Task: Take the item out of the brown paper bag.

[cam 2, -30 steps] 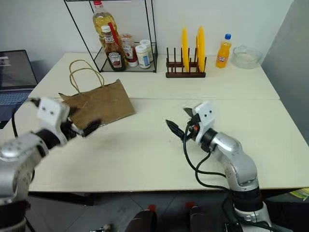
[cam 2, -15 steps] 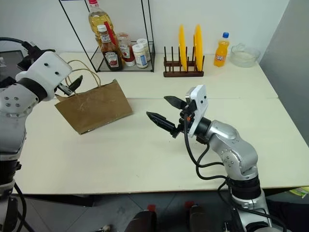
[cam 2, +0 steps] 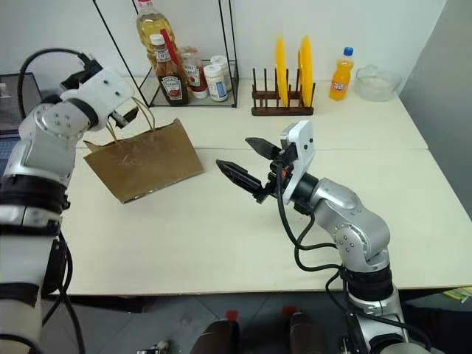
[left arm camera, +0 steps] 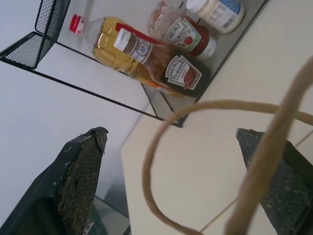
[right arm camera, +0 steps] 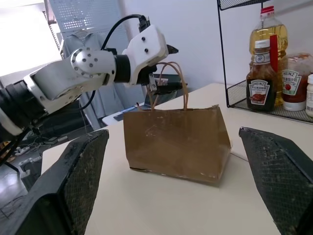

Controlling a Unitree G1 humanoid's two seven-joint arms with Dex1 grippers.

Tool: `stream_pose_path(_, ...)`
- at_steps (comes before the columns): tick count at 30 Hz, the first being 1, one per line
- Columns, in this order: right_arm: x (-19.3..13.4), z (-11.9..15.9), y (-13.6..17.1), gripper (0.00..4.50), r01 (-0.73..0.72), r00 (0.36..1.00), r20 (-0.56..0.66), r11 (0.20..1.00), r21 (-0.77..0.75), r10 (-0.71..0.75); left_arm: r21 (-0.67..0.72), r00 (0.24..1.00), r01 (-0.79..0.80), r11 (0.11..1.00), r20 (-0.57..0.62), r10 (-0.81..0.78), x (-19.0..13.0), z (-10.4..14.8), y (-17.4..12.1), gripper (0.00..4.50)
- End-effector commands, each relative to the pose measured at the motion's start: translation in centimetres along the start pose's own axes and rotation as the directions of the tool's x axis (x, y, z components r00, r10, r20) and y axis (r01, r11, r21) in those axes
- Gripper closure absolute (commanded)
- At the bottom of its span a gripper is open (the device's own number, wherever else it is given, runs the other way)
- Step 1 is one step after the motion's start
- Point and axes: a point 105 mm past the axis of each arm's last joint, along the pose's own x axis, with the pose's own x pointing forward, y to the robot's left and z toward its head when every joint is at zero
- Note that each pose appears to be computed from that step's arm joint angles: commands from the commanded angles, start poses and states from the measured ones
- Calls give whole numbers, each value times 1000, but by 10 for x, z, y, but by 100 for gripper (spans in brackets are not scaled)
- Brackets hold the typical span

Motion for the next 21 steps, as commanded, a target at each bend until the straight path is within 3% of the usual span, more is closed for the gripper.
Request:
stream_pose_path(1,-2,16,6,0,-2,998,59,999,-47,4,-2,999,-15,1000,28,15,2,5,8,58)
stream_pose_path(13,-6,19,0,0,43,997,63,997,-58,-40,12,998,-15,1000,57,14,3,14,15,439)
stream_pose_path(16,-6,20,-1,0,50,997,64,997,-59,-46,22,996,-13,1000,91,11,2,25,16,448)
stream_pose_path(21,-8,21,-1,0,63,996,67,996,-63,-59,52,978,-18,999,210,7,-2,64,24,448)
